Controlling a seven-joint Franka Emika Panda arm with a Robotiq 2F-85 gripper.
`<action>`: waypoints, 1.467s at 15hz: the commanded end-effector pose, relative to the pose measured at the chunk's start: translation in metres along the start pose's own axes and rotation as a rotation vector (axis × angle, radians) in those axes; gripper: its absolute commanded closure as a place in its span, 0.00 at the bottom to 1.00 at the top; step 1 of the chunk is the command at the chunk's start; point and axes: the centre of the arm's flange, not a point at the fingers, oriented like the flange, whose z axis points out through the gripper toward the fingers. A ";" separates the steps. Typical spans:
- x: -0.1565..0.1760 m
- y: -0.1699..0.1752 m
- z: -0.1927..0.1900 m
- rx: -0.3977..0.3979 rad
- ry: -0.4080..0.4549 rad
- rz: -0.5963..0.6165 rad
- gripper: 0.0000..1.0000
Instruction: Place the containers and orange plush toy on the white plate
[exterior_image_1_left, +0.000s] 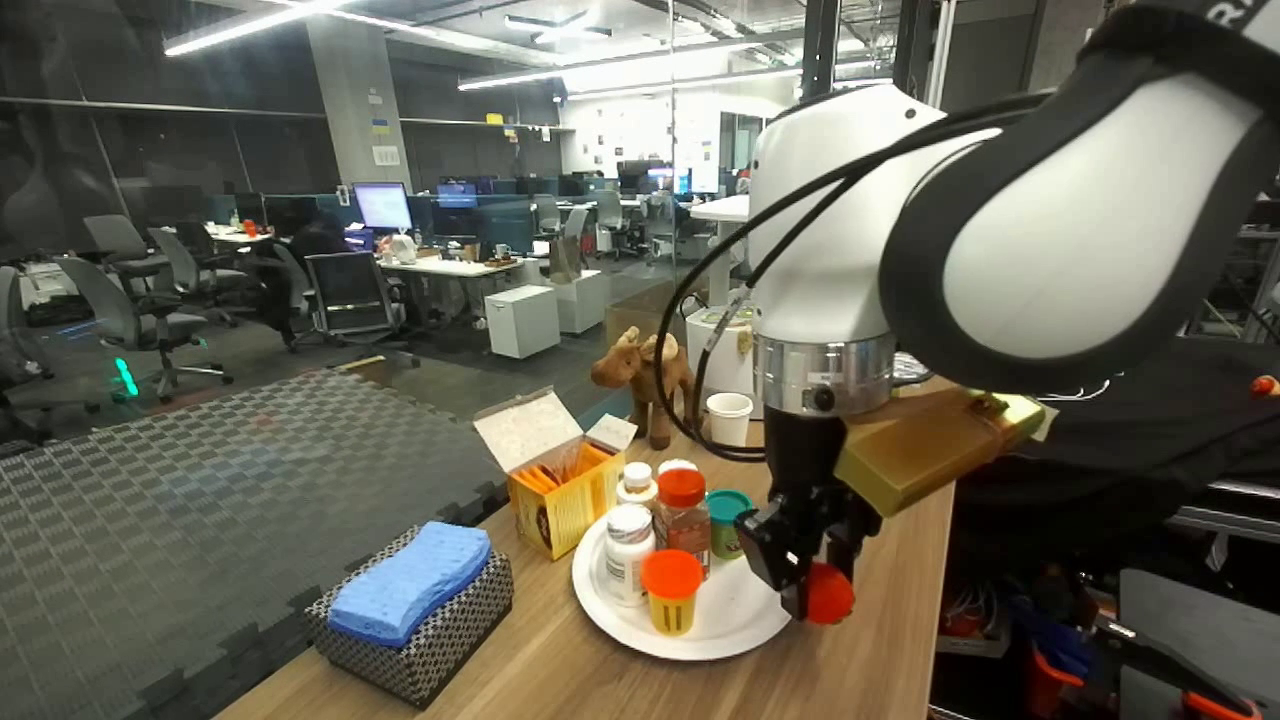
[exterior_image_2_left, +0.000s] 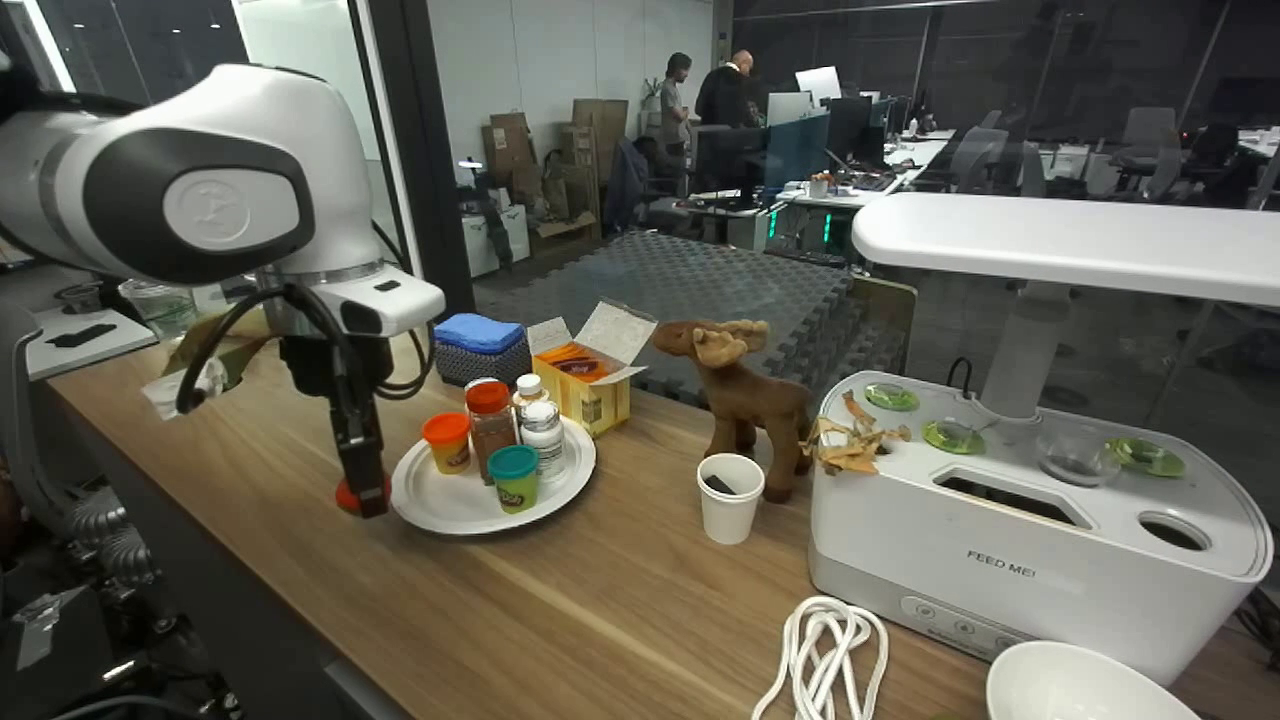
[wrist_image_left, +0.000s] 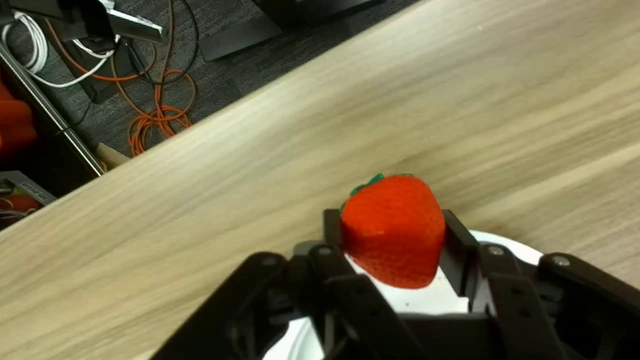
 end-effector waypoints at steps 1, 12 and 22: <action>0.019 -0.018 -0.008 0.011 0.027 0.031 0.76; 0.048 -0.029 0.014 0.057 0.105 0.126 0.76; 0.052 0.005 -0.036 0.083 0.194 0.135 0.00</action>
